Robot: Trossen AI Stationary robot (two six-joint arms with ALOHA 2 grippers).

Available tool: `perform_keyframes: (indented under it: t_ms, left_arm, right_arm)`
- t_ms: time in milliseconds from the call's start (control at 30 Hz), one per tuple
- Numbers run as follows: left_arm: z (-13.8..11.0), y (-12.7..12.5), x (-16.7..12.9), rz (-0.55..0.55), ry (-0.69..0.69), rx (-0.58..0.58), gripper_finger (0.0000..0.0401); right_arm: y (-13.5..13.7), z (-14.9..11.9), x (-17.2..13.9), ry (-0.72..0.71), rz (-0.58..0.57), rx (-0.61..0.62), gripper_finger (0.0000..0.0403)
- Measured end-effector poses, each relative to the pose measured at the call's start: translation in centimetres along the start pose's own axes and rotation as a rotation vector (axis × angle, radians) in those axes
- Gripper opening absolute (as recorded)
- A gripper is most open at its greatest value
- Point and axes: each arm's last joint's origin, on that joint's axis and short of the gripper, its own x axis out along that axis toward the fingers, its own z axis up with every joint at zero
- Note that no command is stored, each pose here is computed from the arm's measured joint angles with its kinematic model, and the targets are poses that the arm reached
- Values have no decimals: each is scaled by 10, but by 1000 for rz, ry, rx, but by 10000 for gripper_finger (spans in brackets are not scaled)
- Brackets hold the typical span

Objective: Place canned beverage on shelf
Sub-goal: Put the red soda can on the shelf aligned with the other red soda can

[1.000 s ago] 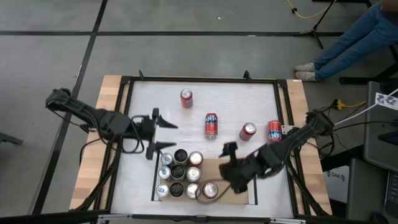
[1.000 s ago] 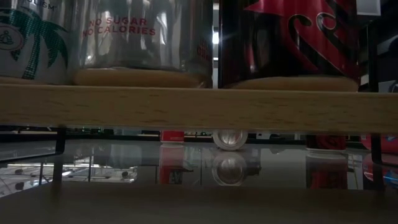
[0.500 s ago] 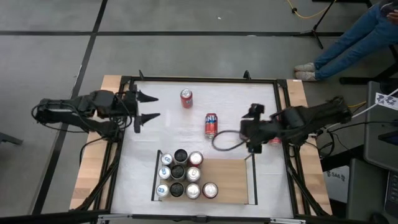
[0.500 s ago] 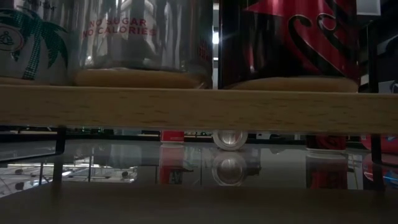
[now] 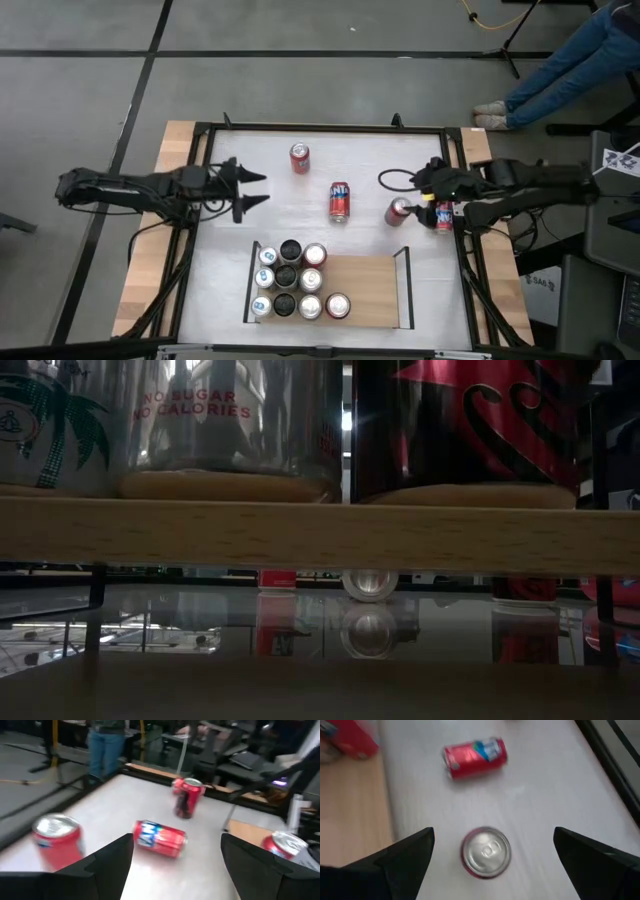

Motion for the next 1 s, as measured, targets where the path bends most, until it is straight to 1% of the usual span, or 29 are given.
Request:
perform_keyframes:
  t_ms: [100, 233, 633, 833, 1000]
  left_arm:
    - [-13, 2, 4, -37, -36, -33, 293]
    - [-25, 4, 6, -29, -44, -36, 293]
    - [-24, 4, 6, -28, -50, -30, 293]
    - [-25, 4, 6, -28, -50, -30, 293]
    - [-24, 4, 6, -28, -50, -30, 293]
  right_arm:
    - [-3, -11, 11, 36, 5, 12, 399]
    - [-2, -20, 26, 60, 37, 13, 399]
    - [0, -38, 54, 84, 31, 6, 399]
    - [-1, -44, 64, 69, -9, -2, 399]
    - [-2, -54, 73, 88, -15, -24, 399]
